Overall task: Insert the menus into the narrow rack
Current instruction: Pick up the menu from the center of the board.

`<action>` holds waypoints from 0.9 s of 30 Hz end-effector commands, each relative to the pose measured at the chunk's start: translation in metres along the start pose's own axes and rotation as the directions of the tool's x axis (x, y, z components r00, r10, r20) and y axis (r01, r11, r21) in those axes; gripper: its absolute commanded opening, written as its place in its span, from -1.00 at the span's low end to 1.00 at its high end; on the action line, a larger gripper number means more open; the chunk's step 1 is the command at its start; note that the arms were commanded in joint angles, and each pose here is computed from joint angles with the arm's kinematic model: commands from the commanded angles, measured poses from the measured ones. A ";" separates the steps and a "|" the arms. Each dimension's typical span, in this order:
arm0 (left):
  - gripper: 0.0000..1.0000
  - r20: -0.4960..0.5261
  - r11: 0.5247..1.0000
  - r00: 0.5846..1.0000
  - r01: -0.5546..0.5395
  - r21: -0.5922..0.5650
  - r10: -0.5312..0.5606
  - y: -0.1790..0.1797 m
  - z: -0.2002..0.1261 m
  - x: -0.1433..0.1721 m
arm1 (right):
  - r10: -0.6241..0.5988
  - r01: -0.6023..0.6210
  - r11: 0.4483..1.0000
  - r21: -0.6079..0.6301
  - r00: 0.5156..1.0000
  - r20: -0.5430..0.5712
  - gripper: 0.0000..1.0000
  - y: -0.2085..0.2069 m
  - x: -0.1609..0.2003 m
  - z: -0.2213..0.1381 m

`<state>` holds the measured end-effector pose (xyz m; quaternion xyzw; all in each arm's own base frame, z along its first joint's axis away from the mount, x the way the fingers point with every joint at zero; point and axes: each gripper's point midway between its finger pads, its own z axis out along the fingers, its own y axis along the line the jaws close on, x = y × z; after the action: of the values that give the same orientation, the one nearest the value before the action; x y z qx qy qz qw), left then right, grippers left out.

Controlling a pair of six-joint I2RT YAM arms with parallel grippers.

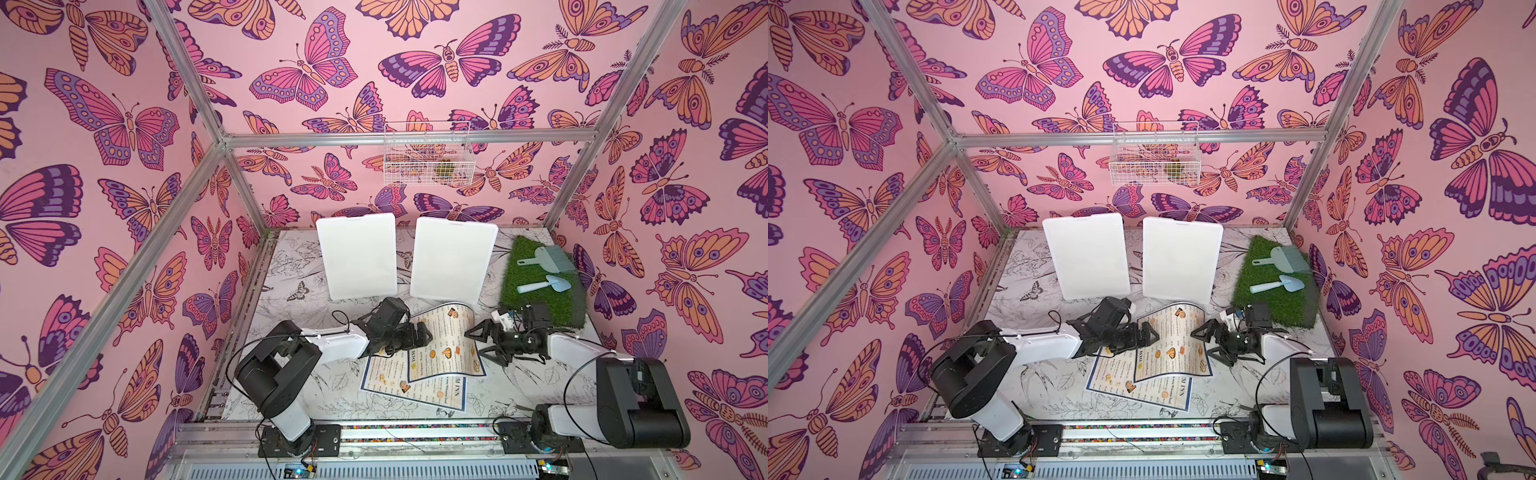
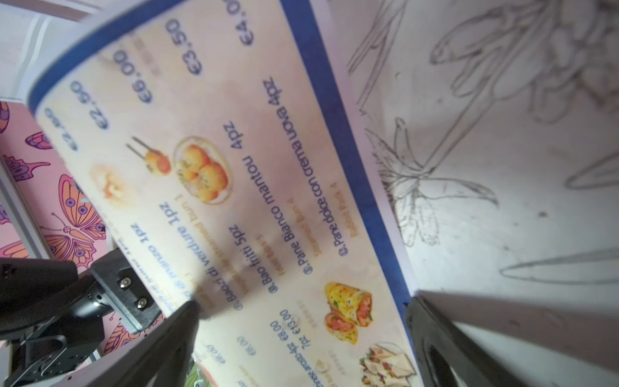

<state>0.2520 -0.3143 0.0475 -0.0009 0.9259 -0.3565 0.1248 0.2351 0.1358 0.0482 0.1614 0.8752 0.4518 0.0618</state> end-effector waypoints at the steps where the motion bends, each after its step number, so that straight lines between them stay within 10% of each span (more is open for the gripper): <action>1: 0.96 -0.029 0.997 0.999 0.037 -0.061 -0.039 0.024 0.006 0.010 | -0.002 0.002 1.000 0.004 1.000 -0.011 0.98 -0.007 0.007 0.010; 27: 0.95 -0.044 0.995 0.997 0.053 -0.085 -0.057 0.036 0.010 0.014 | -0.239 0.240 0.969 -0.055 0.971 0.030 0.98 0.051 0.016 0.021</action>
<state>0.2578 -0.3128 0.0471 -0.0128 0.9234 -0.3614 0.1290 0.2284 0.1825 0.0658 0.0646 0.8722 0.4722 0.1106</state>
